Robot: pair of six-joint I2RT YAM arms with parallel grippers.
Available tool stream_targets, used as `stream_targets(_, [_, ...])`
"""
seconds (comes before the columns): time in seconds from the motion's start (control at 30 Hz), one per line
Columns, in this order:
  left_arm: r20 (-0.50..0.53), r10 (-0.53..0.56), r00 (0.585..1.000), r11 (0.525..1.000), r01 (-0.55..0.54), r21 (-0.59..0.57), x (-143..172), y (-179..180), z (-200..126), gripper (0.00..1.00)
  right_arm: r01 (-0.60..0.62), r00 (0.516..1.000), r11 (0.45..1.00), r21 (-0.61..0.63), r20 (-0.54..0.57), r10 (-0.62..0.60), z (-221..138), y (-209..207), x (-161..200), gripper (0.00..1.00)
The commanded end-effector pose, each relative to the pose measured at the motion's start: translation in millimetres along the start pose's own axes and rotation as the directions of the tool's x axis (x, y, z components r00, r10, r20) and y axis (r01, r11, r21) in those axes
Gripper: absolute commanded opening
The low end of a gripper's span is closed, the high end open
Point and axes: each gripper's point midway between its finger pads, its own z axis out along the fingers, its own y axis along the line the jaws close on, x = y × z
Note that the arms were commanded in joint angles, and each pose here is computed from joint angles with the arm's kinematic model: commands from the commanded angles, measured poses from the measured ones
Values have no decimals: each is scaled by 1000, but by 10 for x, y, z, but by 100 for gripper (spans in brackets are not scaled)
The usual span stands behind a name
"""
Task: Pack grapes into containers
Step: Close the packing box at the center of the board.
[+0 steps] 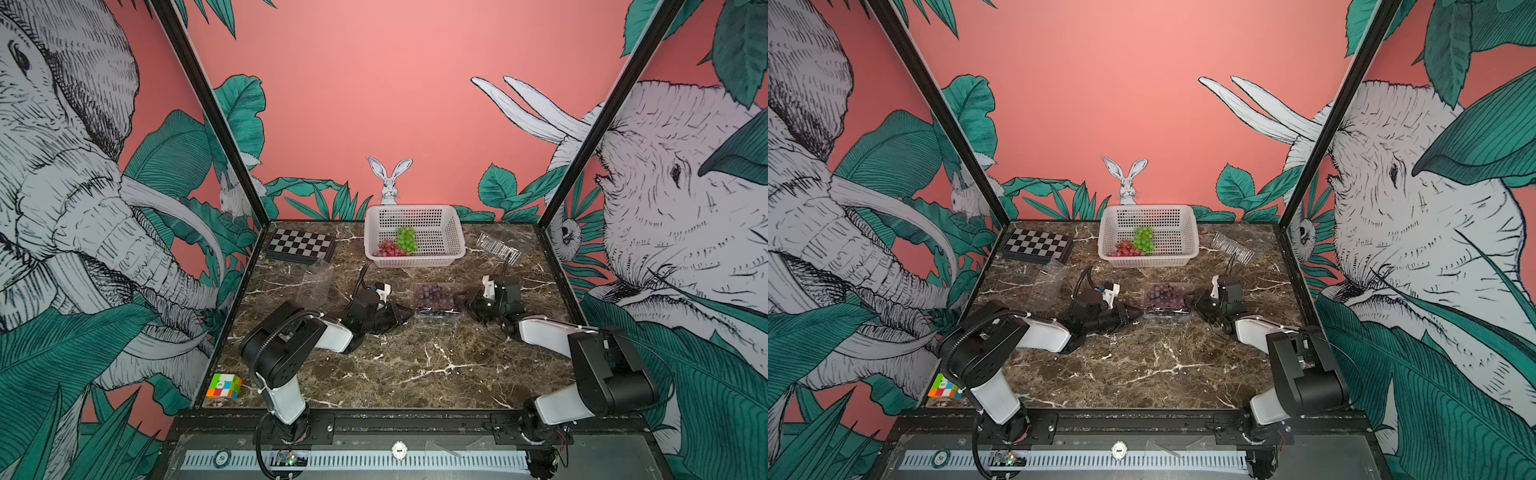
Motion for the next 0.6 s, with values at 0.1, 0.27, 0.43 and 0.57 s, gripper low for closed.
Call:
stream_targets(0.1, [12, 23, 1000, 1000, -23, 17, -41, -102, 37, 24, -2, 1000, 1000, -2, -10, 2, 36, -26, 61, 50])
stream_targets(0.27, [21, 25, 999, 1000, -25, 12, -61, -98, 37, 24, -3, 1000, 1000, 0, -4, 3, 33, -22, 55, 49])
stream_targets(0.43, [-9, 40, 999, 999, -40, 22, 56, -169, 109, 20, -3, 1000, 1000, -1, -2, 3, 30, -17, 55, 49])
stream_targets(0.57, [-14, 38, 999, 999, -38, 16, 79, -149, 126, 21, -3, 1000, 1000, -1, -4, 3, 37, -12, 56, 49])
